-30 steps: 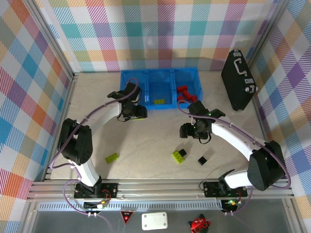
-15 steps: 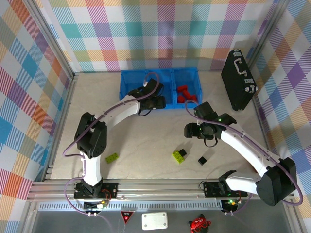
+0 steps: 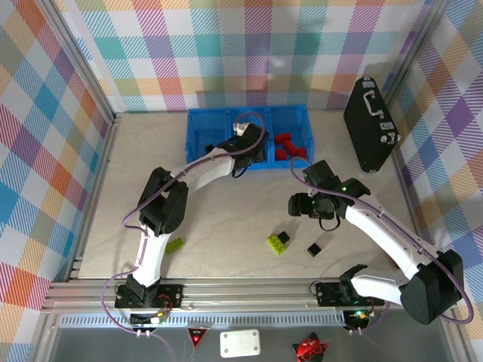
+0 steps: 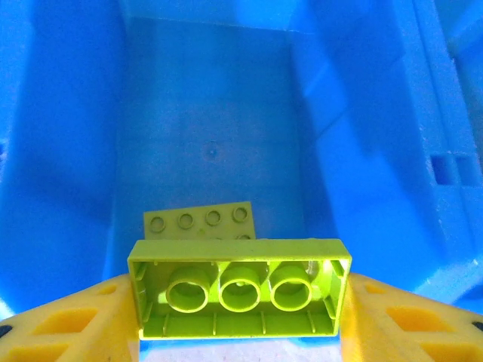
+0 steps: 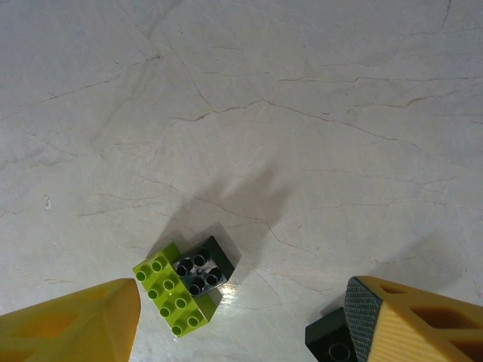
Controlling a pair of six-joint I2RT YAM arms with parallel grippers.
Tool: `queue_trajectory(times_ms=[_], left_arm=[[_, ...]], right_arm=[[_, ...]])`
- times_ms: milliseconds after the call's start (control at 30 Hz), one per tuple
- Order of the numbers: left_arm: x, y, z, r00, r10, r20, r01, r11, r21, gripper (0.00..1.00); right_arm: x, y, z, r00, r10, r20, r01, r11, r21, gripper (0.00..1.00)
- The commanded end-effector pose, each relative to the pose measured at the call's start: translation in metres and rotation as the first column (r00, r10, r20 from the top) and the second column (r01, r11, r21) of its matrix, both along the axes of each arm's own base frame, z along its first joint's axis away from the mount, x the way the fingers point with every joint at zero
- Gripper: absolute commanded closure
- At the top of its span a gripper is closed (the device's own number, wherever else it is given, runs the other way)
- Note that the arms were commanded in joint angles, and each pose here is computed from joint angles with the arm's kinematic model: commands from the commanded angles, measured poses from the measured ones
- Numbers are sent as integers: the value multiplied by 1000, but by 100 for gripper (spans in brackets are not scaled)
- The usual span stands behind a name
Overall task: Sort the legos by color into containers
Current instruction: Place the lego in the container.
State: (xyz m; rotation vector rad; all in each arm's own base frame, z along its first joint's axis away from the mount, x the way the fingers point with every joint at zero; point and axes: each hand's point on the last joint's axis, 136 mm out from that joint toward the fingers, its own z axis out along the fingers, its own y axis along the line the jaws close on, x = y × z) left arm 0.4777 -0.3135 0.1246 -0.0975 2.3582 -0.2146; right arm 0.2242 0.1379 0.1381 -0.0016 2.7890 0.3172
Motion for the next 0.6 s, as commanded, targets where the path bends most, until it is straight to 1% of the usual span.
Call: queue_trajectory(times_ms=[0,267,567], left_arm=[[12,-7,0,1000,10,22,-11,1000,2,39],[21,-6,-27,1000,21,-20,-20,999,28,39],[20,2,-50,997,28,-73,-24,998,51,39]], right_arm=[[-10,-7,-2,1000,-8,-14,8,1000,-21,27],[-14,-11,-4,1000,-11,-21,11,999,-32,27],[-16,-8,-9,999,-11,-38,10,1000,-19,27]])
